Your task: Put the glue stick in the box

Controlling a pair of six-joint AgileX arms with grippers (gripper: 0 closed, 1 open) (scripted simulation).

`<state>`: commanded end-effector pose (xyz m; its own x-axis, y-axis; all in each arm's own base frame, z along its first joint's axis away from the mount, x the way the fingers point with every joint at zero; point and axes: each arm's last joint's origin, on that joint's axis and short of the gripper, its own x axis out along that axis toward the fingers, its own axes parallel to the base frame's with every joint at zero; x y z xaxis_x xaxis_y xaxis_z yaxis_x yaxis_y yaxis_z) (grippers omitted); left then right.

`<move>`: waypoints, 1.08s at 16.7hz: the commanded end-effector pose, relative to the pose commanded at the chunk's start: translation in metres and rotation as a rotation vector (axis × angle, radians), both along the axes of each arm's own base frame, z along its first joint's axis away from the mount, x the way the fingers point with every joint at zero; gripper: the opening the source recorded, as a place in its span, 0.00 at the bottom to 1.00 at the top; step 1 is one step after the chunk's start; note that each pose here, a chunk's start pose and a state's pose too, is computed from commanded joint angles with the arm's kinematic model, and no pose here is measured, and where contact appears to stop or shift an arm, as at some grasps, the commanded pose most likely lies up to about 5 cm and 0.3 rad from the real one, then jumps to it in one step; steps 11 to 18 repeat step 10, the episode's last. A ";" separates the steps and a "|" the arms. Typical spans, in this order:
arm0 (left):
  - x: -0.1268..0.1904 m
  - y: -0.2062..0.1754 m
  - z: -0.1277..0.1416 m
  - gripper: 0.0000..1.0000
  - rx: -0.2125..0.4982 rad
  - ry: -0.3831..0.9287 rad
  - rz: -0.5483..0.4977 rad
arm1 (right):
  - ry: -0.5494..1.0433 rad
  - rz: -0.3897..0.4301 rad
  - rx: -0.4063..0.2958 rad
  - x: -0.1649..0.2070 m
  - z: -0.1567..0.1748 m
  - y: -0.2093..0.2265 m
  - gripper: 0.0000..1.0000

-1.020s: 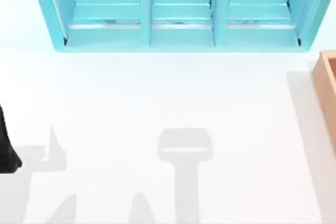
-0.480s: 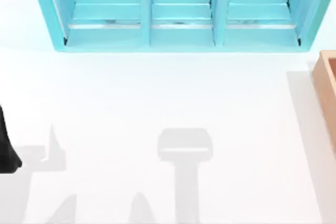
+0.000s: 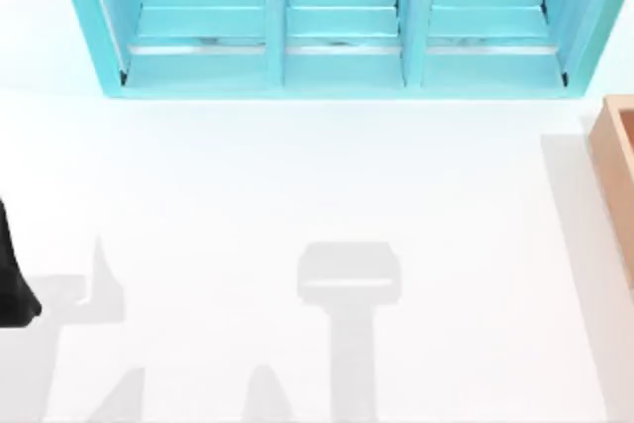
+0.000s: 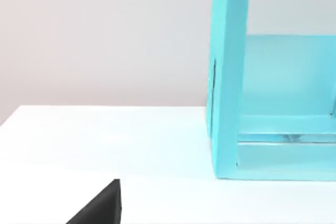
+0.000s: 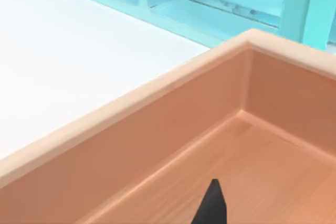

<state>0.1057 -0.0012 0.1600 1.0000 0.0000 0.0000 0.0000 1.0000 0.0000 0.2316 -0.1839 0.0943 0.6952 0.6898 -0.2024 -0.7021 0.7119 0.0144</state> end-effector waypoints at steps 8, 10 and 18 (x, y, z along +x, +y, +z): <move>0.000 0.000 0.000 1.00 0.000 0.000 0.000 | 0.000 0.000 0.000 0.000 0.000 0.000 1.00; 0.000 0.000 0.000 1.00 0.000 0.000 0.000 | 0.000 0.000 0.000 0.000 0.000 0.000 1.00; 0.000 0.000 0.000 1.00 0.000 0.000 0.000 | 0.000 0.000 0.000 0.000 0.000 0.000 1.00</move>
